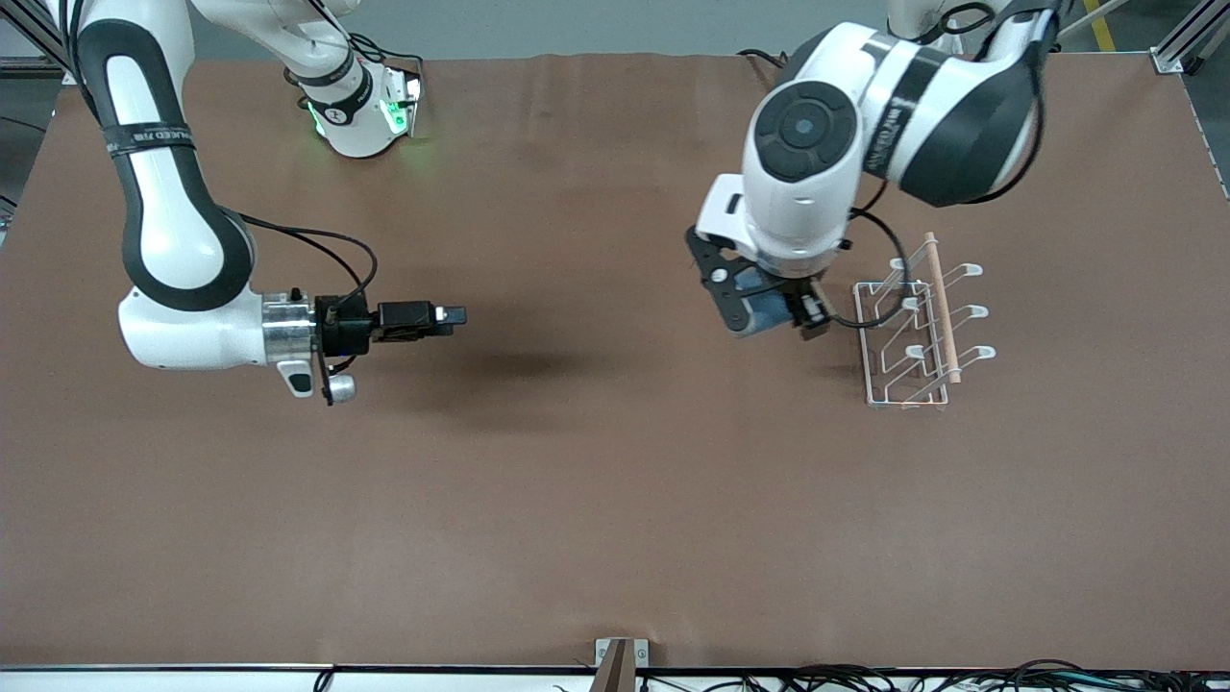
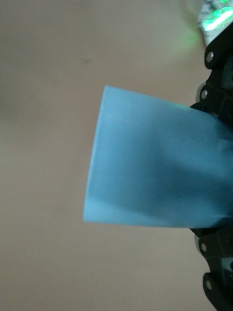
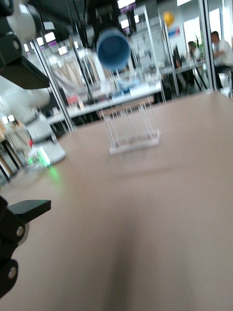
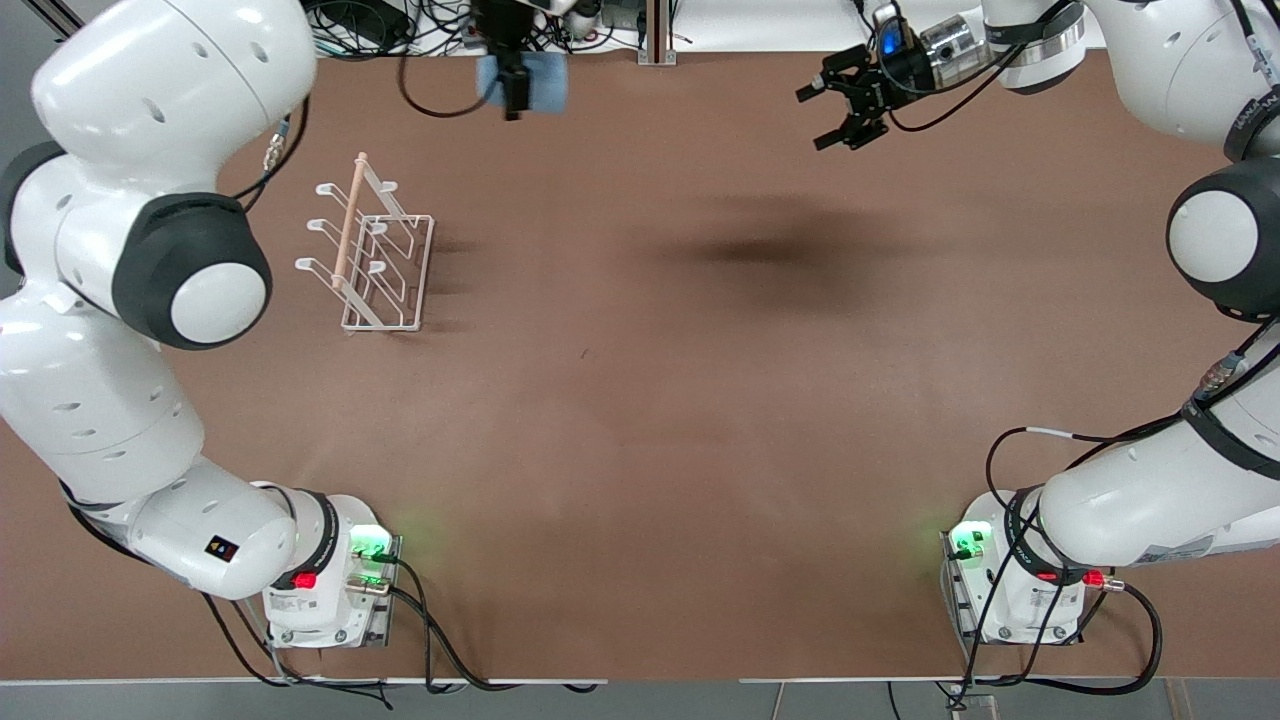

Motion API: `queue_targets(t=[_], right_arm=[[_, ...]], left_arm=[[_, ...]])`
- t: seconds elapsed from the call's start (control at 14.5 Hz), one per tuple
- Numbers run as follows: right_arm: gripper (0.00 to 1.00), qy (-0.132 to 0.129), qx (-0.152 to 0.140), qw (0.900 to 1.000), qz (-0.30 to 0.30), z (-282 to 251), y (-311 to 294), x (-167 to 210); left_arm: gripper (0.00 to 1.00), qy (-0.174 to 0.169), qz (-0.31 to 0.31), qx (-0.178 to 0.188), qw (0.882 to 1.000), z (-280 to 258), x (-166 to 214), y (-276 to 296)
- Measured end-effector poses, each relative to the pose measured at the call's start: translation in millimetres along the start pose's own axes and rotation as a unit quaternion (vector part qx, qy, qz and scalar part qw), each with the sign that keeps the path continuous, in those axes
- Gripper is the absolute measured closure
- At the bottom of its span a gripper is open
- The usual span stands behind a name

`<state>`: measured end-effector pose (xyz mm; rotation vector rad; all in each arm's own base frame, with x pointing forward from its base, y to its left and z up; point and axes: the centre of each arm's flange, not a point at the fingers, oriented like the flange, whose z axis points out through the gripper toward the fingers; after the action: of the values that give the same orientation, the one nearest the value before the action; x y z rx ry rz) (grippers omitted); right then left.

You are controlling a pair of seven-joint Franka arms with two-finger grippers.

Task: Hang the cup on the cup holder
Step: 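Carry the cup toward the holder with the left gripper while the right gripper releases, then lower the cup onto a holder hook with the left gripper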

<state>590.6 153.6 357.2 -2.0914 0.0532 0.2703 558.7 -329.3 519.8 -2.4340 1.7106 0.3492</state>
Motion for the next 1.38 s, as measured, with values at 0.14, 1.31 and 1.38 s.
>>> queue_targets(t=[0.14, 1.31, 1.38], right_arm=[[0.00, 0.018, -0.066, 0.998, -0.013, -24, 16, 4], [0.00, 0.129, -0.444, 0.885, -0.043, -275, -116, -23], [0.00, 0.120, -0.446, 0.886, -0.033, -284, -119, -31]], left_arm=[[0.26, -0.059, 0.008, 0.026, 0.998, 0, -25, -13], [0.26, -0.362, 0.120, 0.153, 0.912, 143, -85, -61], [0.26, -0.373, 0.129, 0.159, 0.905, 149, -81, -54]])
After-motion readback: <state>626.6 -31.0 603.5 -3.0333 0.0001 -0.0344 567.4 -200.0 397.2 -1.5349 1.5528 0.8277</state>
